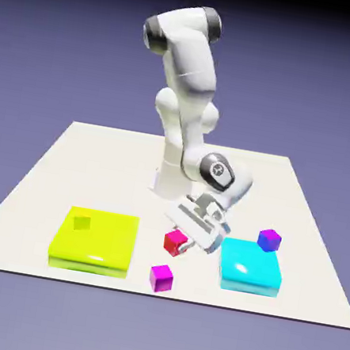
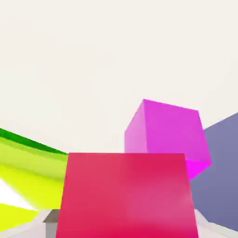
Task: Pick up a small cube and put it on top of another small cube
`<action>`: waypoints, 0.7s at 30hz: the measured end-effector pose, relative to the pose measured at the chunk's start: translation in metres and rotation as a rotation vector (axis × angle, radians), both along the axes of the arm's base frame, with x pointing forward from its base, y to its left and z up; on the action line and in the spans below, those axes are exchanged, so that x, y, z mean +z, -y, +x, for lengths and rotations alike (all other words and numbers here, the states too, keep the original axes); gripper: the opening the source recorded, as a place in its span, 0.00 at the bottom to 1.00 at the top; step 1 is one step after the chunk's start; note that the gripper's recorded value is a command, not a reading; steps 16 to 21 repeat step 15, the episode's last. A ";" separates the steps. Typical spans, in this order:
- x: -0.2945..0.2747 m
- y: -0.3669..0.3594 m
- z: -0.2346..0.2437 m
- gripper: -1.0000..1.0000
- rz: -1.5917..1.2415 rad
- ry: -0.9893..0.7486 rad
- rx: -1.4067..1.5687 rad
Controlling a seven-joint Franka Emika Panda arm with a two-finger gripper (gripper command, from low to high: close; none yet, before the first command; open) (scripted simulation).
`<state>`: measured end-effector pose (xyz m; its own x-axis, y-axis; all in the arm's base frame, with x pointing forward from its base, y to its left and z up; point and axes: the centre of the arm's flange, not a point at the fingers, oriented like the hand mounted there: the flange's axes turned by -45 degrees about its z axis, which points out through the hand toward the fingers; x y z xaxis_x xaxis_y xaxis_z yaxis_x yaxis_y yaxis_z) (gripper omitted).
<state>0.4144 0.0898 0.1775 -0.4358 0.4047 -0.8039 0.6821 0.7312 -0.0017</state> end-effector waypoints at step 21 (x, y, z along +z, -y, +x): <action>-0.001 0.004 0.010 1.00 -0.002 0.009 0.028</action>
